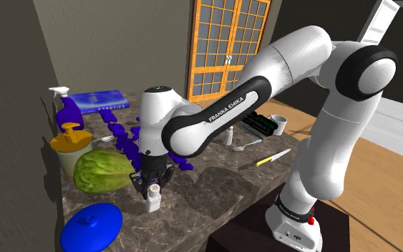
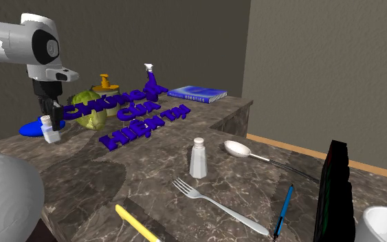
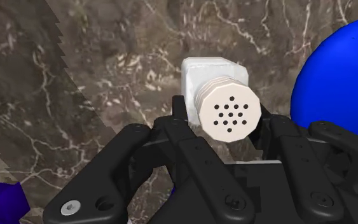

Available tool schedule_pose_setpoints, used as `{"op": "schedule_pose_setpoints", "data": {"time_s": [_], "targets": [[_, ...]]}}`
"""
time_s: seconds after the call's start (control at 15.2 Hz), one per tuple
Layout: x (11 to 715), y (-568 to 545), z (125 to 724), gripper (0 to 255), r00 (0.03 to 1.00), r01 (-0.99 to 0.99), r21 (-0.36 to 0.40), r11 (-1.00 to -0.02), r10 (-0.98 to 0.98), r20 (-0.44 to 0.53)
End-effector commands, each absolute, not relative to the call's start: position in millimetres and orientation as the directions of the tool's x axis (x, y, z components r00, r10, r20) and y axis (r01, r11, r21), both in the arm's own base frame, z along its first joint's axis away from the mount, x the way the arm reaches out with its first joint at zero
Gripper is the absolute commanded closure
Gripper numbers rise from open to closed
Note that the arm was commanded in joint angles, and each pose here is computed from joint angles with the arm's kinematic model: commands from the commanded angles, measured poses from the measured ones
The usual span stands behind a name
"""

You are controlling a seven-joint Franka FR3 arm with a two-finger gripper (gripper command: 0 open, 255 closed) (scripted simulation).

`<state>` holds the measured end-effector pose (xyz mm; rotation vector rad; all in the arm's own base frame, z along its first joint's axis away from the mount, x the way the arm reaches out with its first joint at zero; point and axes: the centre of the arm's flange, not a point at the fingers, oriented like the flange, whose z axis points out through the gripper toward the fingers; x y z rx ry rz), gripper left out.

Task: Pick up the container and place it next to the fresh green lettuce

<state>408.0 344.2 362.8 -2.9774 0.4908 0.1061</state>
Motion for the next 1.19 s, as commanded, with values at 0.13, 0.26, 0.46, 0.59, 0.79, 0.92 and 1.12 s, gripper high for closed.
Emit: {"op": "schedule_pose_setpoints", "data": {"time_s": [0.13,0.26,0.46,0.59,0.79,0.92,1.12], "targets": [[408,344,350,255,0.945,-0.324,-0.109,-0.94,-0.315,-0.089],[408,344,350,255,0.945,-0.324,-0.109,-0.94,-0.315,-0.089],[408,344,350,255,0.945,-0.324,-0.109,-0.94,-0.315,-0.089],[408,344,350,0,0.945,-0.324,-0.109,-0.94,-0.315,-0.089],[408,344,350,0,0.945,-0.324,-0.109,-0.94,-0.315,-0.089],[408,344,350,0,0.945,-0.324,-0.109,-0.94,-0.315,-0.089],[410,339,389,0,0.945,-0.324,-0.109,-0.94,-0.315,-0.089]]}}
